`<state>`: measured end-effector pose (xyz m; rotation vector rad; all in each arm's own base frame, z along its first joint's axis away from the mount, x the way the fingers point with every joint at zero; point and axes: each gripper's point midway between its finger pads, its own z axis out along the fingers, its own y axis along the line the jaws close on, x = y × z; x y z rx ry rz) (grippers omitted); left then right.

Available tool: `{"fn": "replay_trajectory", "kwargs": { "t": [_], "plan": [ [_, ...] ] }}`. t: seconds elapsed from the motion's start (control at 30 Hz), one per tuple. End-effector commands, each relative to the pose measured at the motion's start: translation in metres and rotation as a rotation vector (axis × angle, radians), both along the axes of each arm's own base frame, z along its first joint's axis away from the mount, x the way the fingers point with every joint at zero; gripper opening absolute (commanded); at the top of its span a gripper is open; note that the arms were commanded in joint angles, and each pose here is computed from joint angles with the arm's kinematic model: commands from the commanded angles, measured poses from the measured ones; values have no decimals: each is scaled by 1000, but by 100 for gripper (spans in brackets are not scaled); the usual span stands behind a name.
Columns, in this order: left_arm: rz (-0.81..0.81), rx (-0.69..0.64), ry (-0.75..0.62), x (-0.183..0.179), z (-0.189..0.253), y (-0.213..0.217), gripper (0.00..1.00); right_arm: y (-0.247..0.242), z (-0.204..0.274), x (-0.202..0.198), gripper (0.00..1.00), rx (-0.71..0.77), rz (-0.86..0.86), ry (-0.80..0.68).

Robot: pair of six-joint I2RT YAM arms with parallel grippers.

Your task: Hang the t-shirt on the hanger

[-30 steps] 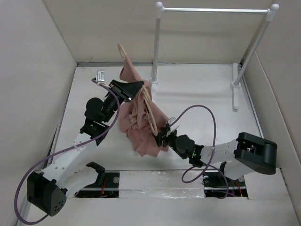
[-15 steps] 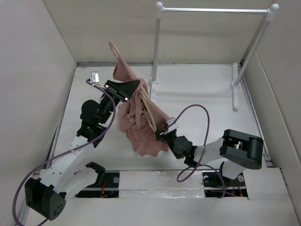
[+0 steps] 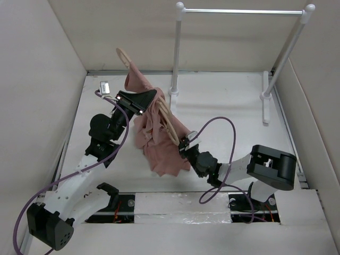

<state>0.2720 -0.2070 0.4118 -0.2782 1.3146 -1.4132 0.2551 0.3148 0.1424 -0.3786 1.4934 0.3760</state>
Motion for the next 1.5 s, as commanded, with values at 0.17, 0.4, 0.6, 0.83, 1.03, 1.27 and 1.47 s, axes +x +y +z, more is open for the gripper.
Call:
{"fn": "replay_trajectory", "kwargs": {
  "t": [0.17, 0.4, 0.6, 0.83, 1.03, 1.27, 1.47],
  "plan": [
    [-42, -88, -99, -25, 42, 6, 0, -2, 108, 7, 0, 403, 28, -172],
    [34, -95, -129, -18, 55, 25, 0, -21, 102, -29, 0, 498, 177, -76],
    [44, -122, -164, -15, 75, 25, 0, -14, 78, -51, 0, 397, 293, 63],
    [74, -179, -234, -10, 108, 30, 0, -3, 45, -88, 0, 335, 428, 237],
    [149, -169, -275, -2, 135, 38, 0, -12, 18, -115, 0, 279, 462, 373],
    [226, -204, -271, 14, 134, 47, 0, -12, -3, -141, 0, 237, 548, 495],
    [254, -171, -249, 41, 116, 38, 0, 0, 13, -170, 0, 201, 676, 532]
  ]
}}
